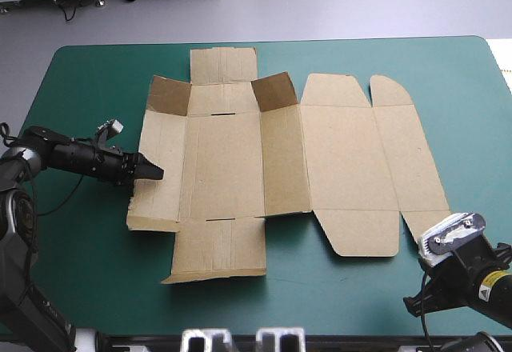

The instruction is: Fold the box

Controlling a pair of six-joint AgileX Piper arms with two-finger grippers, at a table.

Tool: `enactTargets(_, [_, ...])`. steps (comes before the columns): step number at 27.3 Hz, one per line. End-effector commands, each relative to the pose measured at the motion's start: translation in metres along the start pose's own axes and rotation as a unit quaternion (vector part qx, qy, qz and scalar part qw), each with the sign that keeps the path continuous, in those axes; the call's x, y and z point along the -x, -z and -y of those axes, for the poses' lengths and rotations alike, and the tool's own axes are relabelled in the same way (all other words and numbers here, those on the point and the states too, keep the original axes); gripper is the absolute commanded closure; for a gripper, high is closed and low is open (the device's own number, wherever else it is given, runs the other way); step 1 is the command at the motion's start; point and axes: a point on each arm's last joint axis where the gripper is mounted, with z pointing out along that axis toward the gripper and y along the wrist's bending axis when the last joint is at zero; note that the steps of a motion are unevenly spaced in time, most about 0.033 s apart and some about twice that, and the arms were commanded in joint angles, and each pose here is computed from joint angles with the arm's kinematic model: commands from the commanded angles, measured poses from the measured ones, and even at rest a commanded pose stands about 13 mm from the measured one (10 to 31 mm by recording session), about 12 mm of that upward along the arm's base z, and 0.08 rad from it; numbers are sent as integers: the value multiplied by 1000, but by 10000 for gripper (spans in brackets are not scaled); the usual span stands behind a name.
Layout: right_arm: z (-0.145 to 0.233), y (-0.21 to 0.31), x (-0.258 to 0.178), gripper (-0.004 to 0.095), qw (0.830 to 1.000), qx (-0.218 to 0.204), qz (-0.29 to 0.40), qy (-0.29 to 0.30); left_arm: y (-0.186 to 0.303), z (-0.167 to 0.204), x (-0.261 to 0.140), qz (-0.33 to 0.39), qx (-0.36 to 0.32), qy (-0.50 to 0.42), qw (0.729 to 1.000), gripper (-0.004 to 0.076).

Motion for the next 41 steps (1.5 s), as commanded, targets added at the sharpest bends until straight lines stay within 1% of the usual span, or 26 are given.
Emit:
enactTargets(1, [0,3,9,932,1000,1,26,1,5,21,2,-7,-44,-16,999,296])
enactTargets(5, [-1,3,10,932,1000,9,28,-2,4,23,3,0,-51,-14,999,327])
enactTargets(13, [-2,3,9,932,1000,14,27,-4,-14,27,6,-20,-55,-20,998,328])
enactTargets(15, [-2,3,9,932,1000,15,26,-5,-18,25,7,-21,-53,-17,998,358])
enactTargets(17, [-3,3,9,932,1000,18,23,-6,-19,24,9,-10,-50,-12,999,449])
enactTargets(20, [-3,3,9,932,1000,21,22,-7,-19,25,12,10,-56,-5,998,703])
enactTargets(21, [-4,3,8,932,1000,22,19,-7,-19,27,13,13,-66,-10,998,728])
enactTargets(24, [-4,3,8,932,1000,23,18,-7,-17,34,14,20,-105,-34,994,734])
enactTargets(28, [-4,3,8,932,1000,23,18,-7,-13,52,16,38,-113,-74,990,734])
enactTargets(32, [-4,3,8,932,1000,23,18,-7,-6,82,20,58,-118,-144,981,734])
enactTargets(36, [-3,3,8,932,1000,22,18,-7,5,120,27,41,-83,-227,970,734])
enactTargets(38, [-3,3,8,932,1000,22,18,-7,13,143,31,28,-52,-269,961,734])
enactTargets(41, [-3,3,8,932,1000,21,19,-7,27,181,36,30,-13,-314,949,734])
